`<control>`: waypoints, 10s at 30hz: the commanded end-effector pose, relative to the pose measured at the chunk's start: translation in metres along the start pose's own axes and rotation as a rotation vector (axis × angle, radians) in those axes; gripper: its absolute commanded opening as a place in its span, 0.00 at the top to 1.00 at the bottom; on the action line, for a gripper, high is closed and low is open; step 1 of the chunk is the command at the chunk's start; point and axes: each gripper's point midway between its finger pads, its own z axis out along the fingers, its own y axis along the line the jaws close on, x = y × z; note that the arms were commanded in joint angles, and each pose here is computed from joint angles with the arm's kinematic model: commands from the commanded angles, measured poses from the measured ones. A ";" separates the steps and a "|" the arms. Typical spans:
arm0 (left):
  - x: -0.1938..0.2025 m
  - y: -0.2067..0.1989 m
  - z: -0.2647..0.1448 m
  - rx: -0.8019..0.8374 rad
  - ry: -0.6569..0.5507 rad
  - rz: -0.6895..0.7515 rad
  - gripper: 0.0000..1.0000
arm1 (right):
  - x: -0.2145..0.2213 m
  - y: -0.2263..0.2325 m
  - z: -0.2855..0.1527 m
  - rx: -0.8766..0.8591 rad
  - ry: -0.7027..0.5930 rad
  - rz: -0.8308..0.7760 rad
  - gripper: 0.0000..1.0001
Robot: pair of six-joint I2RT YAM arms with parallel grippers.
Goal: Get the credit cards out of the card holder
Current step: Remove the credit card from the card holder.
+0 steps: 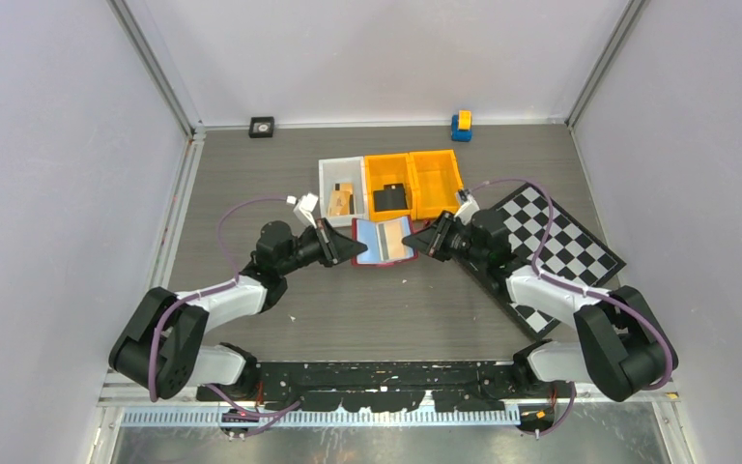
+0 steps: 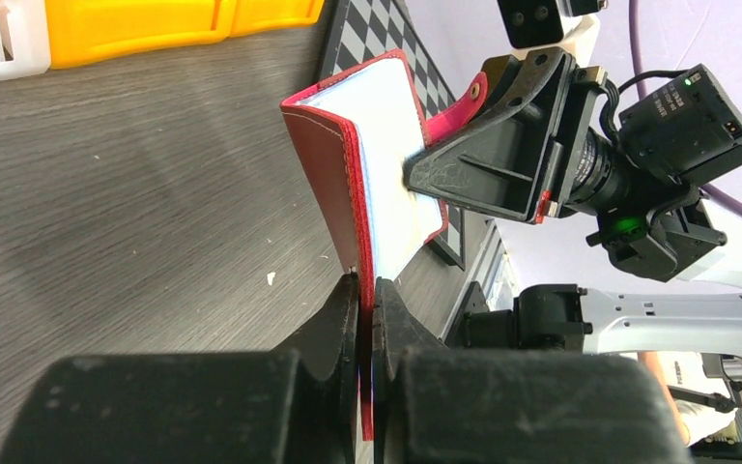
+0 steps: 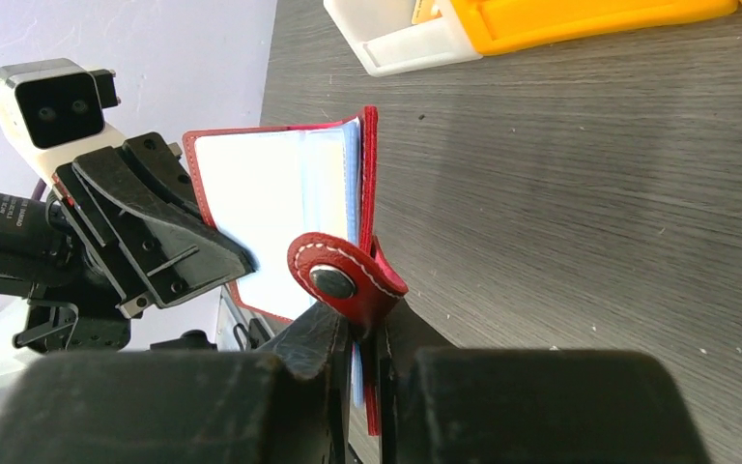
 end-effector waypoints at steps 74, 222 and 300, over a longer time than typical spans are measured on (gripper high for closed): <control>0.004 0.022 0.025 -0.079 0.107 -0.044 1.00 | 0.018 0.066 0.010 -0.105 0.042 -0.247 0.99; -0.026 -0.006 -0.004 0.060 -0.039 -0.075 1.00 | -0.034 0.065 -0.052 0.004 -0.228 -0.263 0.64; -0.029 -0.048 -0.002 0.290 -0.003 -0.140 0.84 | 0.006 0.095 -0.005 -0.361 0.072 -0.022 0.99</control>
